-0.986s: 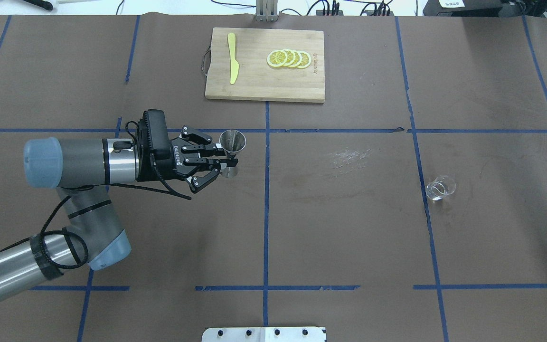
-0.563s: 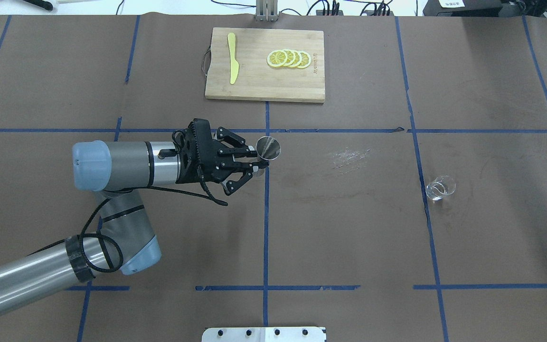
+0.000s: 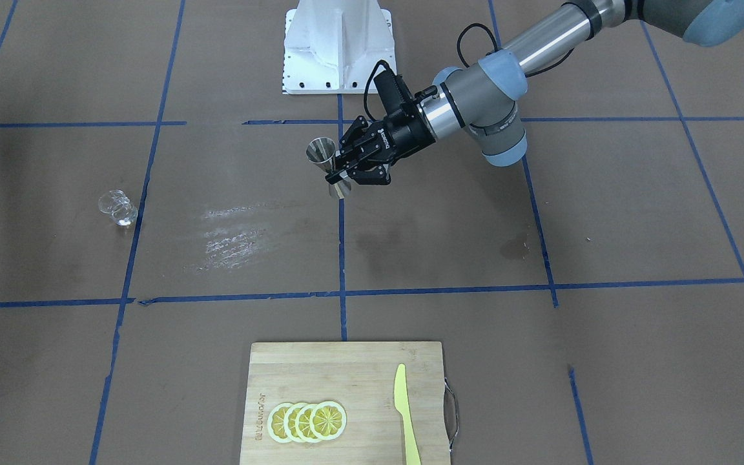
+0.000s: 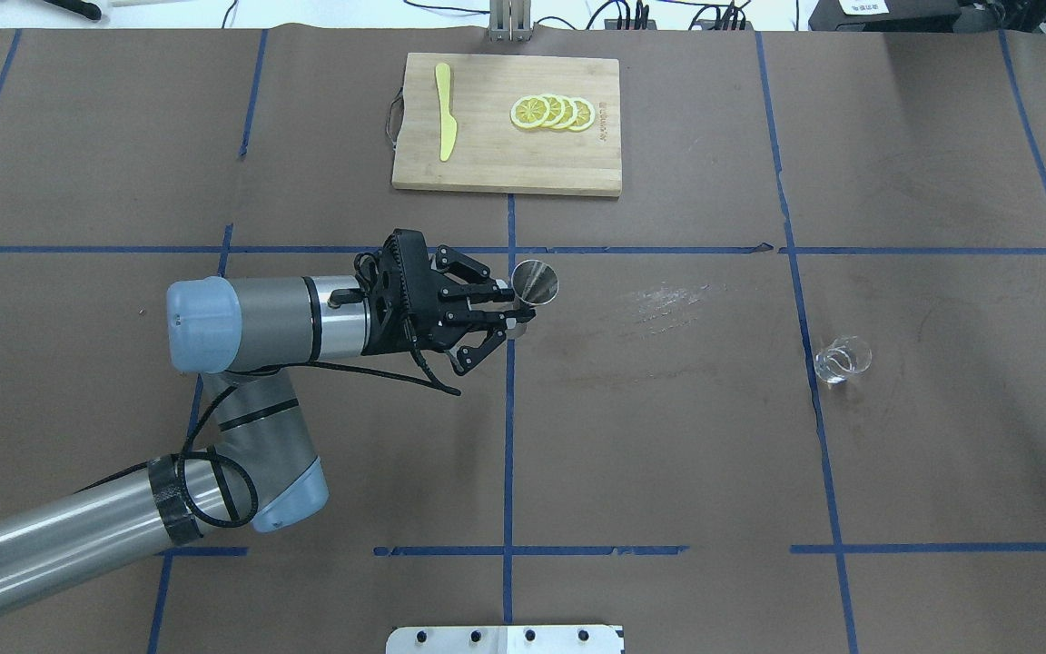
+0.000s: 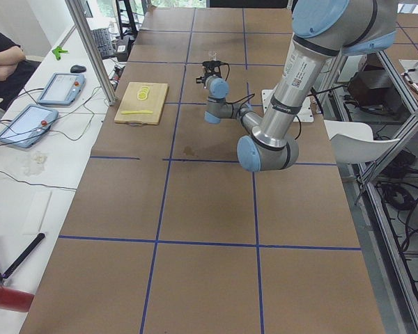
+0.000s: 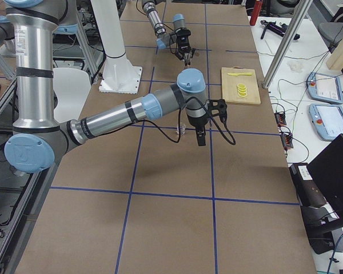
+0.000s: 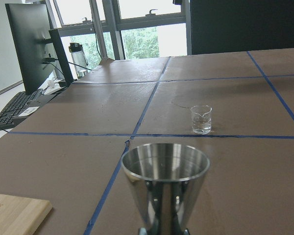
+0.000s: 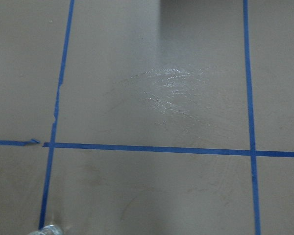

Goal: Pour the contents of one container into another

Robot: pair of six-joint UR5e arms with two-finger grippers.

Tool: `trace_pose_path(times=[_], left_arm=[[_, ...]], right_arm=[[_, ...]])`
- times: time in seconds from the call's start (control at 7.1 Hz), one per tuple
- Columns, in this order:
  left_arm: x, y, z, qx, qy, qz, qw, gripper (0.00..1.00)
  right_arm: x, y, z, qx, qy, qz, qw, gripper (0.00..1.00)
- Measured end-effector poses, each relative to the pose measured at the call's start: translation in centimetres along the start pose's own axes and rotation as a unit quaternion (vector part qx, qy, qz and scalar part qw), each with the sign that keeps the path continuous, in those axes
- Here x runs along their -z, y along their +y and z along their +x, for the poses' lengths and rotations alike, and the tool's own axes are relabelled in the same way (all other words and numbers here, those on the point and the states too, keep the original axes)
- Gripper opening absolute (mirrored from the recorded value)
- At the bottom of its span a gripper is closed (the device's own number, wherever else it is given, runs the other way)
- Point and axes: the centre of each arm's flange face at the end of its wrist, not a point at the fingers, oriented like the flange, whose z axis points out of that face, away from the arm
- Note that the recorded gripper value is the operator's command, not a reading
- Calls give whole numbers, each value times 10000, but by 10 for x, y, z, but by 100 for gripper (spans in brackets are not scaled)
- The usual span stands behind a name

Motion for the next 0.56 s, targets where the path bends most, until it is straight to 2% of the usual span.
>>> trace_pose_path(times=[0.42,0.56], left_arm=[[1,0,7,446,69,66,9990,0],[1,1,9,510,77,72,9986,0]], right_arm=[[-44,18,-107,-334,-7,516,9981,100],[-62,32,-139,-427,117,745,9962,100]])
